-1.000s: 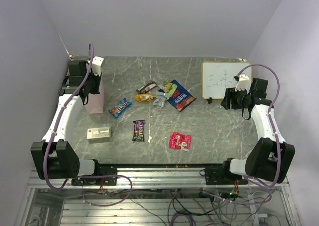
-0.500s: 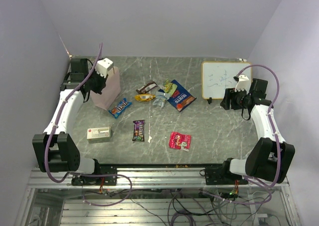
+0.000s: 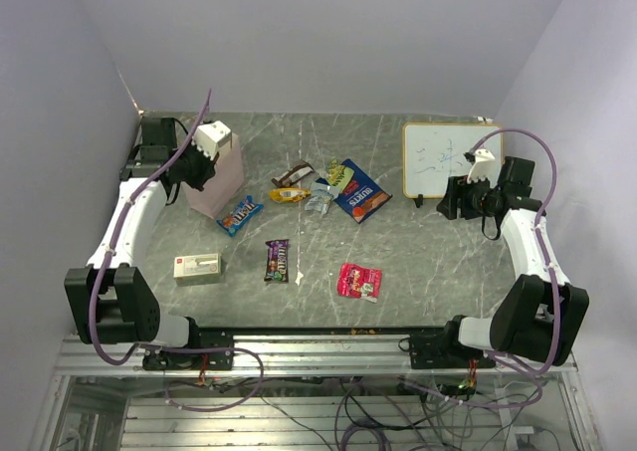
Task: Place the snacks into the paper bag
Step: Adjust the paper bag at the center of the board, then move the snack to the center of the board.
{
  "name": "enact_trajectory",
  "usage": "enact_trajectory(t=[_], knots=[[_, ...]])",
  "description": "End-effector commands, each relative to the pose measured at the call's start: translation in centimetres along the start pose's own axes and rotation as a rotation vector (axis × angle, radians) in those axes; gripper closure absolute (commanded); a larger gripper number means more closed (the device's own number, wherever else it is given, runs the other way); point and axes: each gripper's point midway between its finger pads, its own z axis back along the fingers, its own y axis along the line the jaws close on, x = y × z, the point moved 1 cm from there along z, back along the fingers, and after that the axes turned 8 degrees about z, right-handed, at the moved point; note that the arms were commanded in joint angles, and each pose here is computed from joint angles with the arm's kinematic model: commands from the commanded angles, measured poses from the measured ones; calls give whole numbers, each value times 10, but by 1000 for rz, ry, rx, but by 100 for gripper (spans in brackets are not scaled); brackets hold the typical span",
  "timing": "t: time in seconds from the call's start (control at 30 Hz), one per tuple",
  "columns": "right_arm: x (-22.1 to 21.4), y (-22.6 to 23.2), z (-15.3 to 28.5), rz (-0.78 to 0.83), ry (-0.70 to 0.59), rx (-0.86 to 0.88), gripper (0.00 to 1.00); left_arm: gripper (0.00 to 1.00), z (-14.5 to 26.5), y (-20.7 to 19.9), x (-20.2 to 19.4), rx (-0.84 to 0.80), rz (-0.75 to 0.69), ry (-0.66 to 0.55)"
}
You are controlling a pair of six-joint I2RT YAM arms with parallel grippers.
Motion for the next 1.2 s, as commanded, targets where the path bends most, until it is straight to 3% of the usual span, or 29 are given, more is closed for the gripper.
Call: enact_trajectory(t=[0.0,0.13,0.5,0.83,1.17], knots=[[4,18,1,46,-33,79,40,91,5,-7,13,-41,-25,-18],[9,34,0,96,-56,134,40,85,2,-3,9,-28,-9,6],[16,91,-31,267,-18,277,40,42,15,3,23,29,4,-31],[39,122,-99,395,70,270,40,4,54,9,32,191,22,-97],[48,122,-186,419,200,239,40,0,96,-3,22,306,24,-166]])
